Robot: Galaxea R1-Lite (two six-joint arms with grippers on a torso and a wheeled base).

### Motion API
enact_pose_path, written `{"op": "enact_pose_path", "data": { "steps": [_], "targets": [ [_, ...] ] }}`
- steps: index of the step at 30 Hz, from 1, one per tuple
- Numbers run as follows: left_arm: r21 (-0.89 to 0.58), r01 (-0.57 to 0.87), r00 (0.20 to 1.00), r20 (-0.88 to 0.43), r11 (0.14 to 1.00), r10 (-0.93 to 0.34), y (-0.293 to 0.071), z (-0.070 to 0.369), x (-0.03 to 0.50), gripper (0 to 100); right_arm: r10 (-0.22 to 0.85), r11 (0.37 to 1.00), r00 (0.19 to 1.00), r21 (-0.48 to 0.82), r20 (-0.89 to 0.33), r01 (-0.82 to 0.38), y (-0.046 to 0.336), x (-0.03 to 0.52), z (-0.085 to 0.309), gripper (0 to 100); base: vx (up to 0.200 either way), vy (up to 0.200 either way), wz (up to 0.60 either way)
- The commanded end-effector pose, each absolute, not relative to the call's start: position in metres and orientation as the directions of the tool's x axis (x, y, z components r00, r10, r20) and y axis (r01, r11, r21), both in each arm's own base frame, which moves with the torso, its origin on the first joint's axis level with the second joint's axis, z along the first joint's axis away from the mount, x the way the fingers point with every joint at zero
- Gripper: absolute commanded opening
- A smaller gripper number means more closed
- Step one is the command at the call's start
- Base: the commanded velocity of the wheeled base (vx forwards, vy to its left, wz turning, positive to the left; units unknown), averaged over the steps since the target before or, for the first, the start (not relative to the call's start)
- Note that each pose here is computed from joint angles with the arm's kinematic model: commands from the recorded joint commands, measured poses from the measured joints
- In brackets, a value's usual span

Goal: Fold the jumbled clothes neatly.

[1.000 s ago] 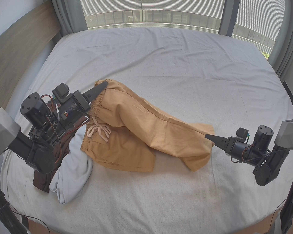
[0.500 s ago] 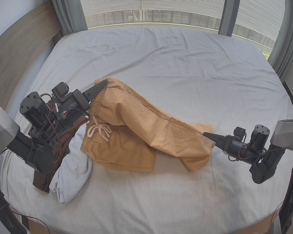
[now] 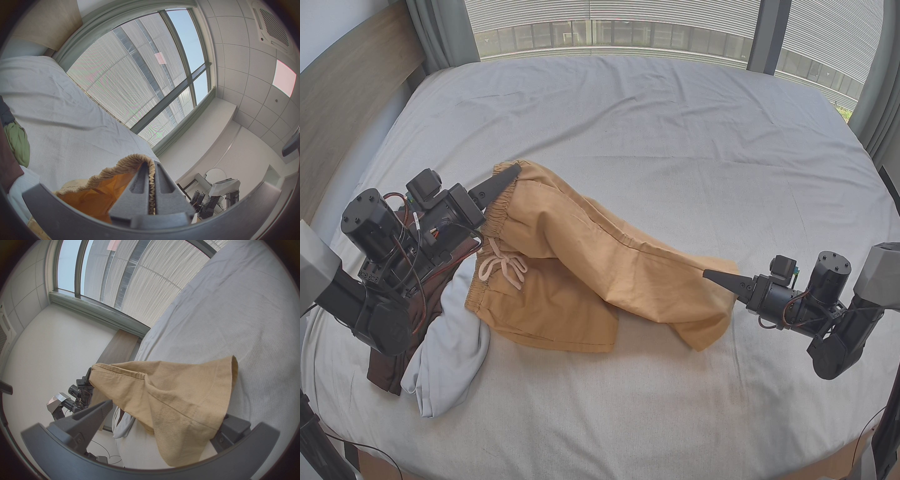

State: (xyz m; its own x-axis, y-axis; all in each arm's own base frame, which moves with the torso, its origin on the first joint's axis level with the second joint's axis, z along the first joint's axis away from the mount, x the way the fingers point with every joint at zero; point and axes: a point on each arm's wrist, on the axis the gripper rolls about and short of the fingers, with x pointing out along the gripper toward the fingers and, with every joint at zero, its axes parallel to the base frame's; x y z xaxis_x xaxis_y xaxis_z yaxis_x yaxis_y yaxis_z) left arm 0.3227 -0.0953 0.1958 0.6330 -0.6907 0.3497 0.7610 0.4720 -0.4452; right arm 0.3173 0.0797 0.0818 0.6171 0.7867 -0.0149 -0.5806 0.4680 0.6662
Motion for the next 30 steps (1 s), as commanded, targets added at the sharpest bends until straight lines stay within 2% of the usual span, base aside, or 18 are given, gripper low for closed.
{"op": "enact_pose_path", "data": {
  "steps": [1, 23, 24, 30],
  "targets": [
    [-0.447, 0.760, 0.634, 0.347, 0.473, -0.691, -0.095, 0.195, 0.323, 0, 0.792, 0.457, 0.610, 0.645, 0.018, -0.612, 0.082, 0.313, 0.096, 100, 0.000, 0.000, 0.00],
    [-0.448, 0.761, 0.632, 0.347, 0.469, -0.693, -0.096, 0.195, 0.323, 0, 0.814, 0.427, 0.578, 0.620, 0.053, -0.658, 0.099, 0.325, 0.099, 100, 0.000, 0.000, 0.00],
    [-0.447, 0.761, 0.632, 0.347, 0.470, -0.693, -0.096, 0.195, 0.323, 0, 0.813, 0.429, 0.580, 0.620, 0.053, -0.657, 0.098, 0.325, 0.099, 0, 0.000, 0.000, 0.00],
    [-0.447, 0.761, 0.632, 0.347, 0.470, -0.693, -0.096, 0.195, 0.323, 0, 0.809, 0.434, 0.586, 0.622, 0.048, -0.651, 0.096, 0.325, 0.098, 0, 0.000, 0.000, 0.00]
  ]
}}
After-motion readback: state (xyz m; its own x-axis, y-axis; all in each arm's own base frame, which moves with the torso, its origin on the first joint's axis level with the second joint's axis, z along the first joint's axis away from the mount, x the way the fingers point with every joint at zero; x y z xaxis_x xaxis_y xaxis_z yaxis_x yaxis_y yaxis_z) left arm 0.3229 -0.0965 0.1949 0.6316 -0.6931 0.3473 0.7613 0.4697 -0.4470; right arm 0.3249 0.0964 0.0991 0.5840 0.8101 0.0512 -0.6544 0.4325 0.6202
